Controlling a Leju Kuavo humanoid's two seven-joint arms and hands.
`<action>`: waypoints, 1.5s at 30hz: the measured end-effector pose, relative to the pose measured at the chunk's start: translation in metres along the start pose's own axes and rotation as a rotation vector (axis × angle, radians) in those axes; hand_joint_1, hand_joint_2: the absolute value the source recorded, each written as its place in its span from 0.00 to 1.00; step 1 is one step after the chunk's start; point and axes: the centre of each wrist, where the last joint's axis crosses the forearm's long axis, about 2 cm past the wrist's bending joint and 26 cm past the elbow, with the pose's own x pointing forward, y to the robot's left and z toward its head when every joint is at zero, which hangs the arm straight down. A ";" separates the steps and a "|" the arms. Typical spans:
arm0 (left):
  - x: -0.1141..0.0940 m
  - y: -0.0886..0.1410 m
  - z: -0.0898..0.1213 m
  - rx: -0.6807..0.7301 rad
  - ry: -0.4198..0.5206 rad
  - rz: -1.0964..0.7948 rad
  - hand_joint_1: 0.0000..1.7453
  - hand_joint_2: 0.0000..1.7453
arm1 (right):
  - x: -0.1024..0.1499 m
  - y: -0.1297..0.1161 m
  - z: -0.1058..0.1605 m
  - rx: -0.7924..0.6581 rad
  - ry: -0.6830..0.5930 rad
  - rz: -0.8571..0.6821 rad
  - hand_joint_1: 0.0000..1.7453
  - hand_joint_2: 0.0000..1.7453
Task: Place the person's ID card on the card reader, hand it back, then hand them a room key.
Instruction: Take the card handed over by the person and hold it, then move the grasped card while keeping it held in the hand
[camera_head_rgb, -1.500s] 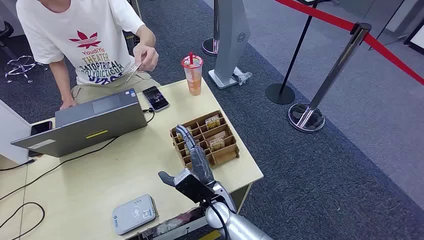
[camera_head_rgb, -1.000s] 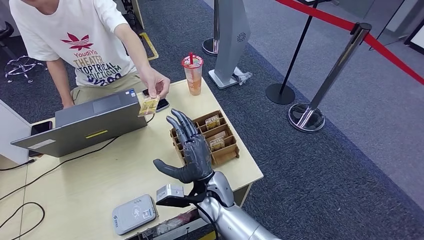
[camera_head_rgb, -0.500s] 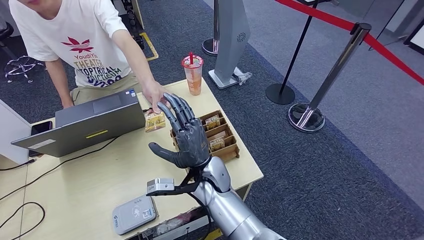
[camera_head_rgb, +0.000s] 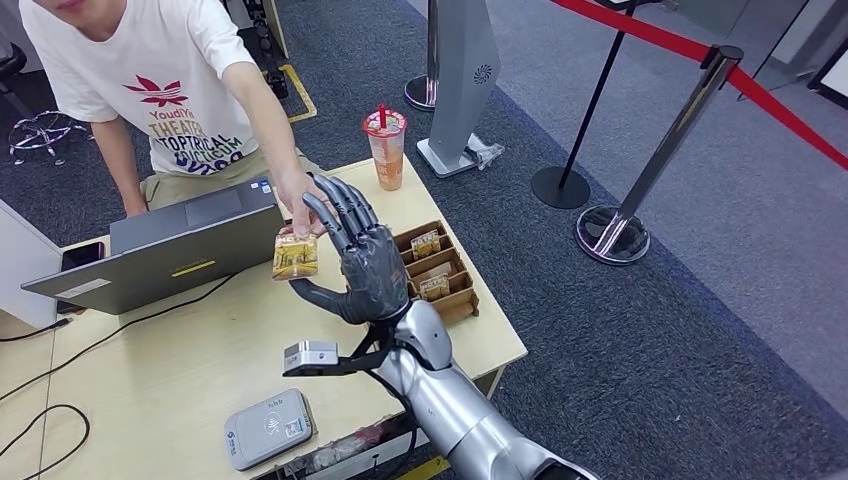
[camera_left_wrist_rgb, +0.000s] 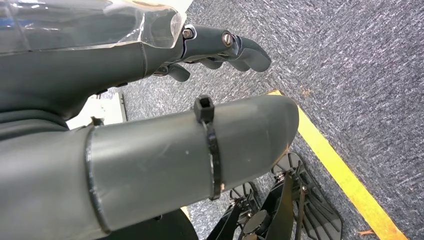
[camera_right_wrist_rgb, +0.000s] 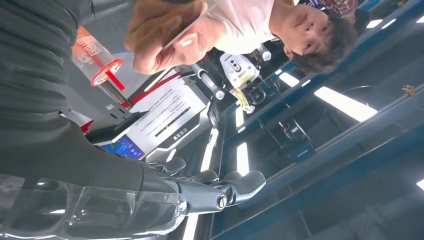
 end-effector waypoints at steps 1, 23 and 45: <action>0.000 0.000 0.000 0.000 0.001 0.002 0.00 0.00 | -0.001 0.001 0.000 0.000 0.003 -0.003 0.47 1.00; -0.003 -0.001 0.001 -0.001 0.007 0.015 0.00 0.00 | -0.003 0.009 0.000 0.023 0.024 -0.036 0.99 1.00; -0.004 -0.002 0.001 -0.002 -0.003 0.016 0.00 0.00 | 0.001 0.016 0.005 -0.012 0.275 -0.432 1.00 1.00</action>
